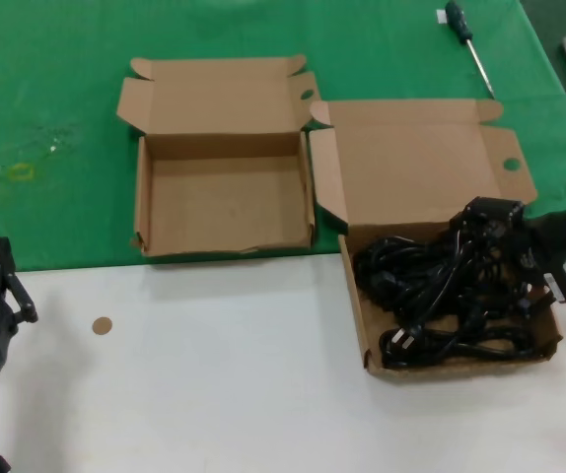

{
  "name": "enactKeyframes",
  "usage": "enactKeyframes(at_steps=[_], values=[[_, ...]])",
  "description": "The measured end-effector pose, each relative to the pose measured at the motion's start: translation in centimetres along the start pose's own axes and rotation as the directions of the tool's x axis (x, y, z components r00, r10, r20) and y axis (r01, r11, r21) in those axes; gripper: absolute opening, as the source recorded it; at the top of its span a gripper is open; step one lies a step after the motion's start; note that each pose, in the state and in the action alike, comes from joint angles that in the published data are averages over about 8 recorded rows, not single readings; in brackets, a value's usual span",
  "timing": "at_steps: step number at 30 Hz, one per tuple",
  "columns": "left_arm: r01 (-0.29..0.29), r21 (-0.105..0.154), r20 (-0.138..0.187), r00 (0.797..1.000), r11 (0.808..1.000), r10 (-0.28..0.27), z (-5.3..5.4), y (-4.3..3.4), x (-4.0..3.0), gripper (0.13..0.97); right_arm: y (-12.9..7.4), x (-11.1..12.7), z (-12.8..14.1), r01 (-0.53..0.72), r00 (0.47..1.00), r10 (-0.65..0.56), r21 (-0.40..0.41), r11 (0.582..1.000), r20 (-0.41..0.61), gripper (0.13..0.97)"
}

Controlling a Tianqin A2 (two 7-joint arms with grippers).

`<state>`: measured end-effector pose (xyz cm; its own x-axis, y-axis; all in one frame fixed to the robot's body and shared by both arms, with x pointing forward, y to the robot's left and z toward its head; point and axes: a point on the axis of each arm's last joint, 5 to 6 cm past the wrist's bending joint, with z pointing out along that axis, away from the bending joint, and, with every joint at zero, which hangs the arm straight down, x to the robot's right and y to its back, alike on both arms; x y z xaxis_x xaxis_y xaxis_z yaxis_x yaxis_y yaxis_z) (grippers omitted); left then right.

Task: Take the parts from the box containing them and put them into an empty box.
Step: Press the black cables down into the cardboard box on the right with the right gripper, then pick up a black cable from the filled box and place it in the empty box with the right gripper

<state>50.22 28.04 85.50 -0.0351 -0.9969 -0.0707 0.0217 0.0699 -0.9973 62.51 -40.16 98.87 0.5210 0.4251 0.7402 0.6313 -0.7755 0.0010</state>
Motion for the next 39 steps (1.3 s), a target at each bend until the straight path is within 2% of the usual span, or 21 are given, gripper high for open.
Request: enactKeyframes(at_steps=[7, 15, 19, 27, 36, 39], values=[[0.000, 0.000, 0.000, 1.000, 1.000, 0.000, 0.0, 0.00, 0.00, 0.152, 0.0, 0.1, 0.2, -0.013, 1.000, 0.013, 0.000, 1.000, 0.002, 0.755], [0.000, 0.000, 0.000, 1.000, 1.000, 0.000, 0.0, 0.00, 0.00, 0.152, 0.0, -0.1, 0.5, -0.034, 0.999, 0.034, 0.002, 0.999, 0.002, 0.547], [0.000, 0.000, 0.000, 1.000, 1.000, 0.000, 0.0, 0.00, 0.00, 0.152, -0.3, -0.2, 0.4, -0.041, 0.999, 0.041, 0.005, 0.999, -0.002, 0.547], [0.000, 0.000, 0.000, 1.000, 1.000, 0.000, 0.0, 0.00, 0.00, 0.152, -0.6, -0.2, -0.3, -0.051, 0.999, 0.051, 0.009, 0.999, -0.007, 0.342], [0.000, 0.000, 0.000, 1.000, 1.000, 0.000, 0.0, 0.00, 0.00, 0.152, -0.9, 0.1, -1.7, -0.069, 0.997, 0.069, 0.011, 0.998, -0.029, 0.225], [0.000, 0.000, 0.000, 1.000, 1.000, 0.000, 0.0, 0.00, 0.00, 0.152, -1.0, 0.3, -2.2, -0.084, 0.996, 0.085, 0.018, 0.996, -0.039, 0.225]])
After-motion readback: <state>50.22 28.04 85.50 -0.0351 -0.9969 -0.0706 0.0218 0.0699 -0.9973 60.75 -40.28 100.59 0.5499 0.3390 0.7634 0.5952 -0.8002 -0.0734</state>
